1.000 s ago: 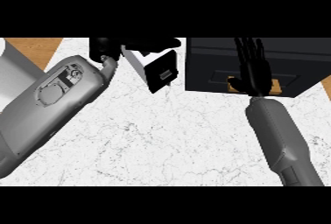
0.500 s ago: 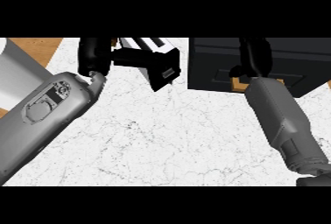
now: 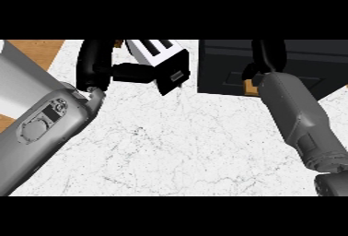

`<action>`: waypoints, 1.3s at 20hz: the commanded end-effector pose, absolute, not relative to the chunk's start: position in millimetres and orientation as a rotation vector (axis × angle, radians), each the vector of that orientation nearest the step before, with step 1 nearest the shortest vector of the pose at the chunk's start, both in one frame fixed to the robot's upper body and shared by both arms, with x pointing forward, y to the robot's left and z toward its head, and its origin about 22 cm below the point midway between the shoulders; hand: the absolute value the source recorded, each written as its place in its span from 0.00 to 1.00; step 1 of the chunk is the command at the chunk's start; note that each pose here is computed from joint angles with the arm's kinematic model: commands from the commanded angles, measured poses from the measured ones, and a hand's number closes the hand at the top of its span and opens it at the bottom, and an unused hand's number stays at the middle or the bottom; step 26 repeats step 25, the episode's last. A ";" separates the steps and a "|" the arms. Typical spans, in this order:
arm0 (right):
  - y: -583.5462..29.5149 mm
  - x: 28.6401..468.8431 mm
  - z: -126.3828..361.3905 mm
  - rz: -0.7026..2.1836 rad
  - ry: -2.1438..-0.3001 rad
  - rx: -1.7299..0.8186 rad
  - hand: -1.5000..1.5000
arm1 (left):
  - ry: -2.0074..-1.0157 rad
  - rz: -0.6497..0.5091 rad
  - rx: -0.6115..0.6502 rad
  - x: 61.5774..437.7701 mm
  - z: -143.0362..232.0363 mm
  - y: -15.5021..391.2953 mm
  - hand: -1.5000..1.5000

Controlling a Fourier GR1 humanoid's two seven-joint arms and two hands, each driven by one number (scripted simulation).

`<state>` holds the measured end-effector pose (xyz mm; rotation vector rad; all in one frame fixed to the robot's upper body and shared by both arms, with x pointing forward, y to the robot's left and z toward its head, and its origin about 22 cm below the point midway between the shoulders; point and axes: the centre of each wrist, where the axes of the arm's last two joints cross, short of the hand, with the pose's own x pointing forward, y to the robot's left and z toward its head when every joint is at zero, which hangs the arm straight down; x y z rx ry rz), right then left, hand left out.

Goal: Pick up the can, place it into the drawer and close the drawer

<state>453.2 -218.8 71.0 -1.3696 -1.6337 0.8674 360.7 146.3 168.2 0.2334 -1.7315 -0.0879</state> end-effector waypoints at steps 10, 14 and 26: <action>-184.1 465.3 101.5 0.551 -1.879 -1.074 0.00 | -1.731 -0.081 0.225 353.6 167.7 168.0 0.00; -175.9 462.8 93.4 0.449 -1.914 -0.925 0.00 | -1.718 -0.083 0.239 344.4 150.7 162.3 0.00; -179.7 467.2 104.4 0.192 -1.946 -0.633 0.00 | -1.721 -0.060 0.252 338.5 147.8 184.8 0.00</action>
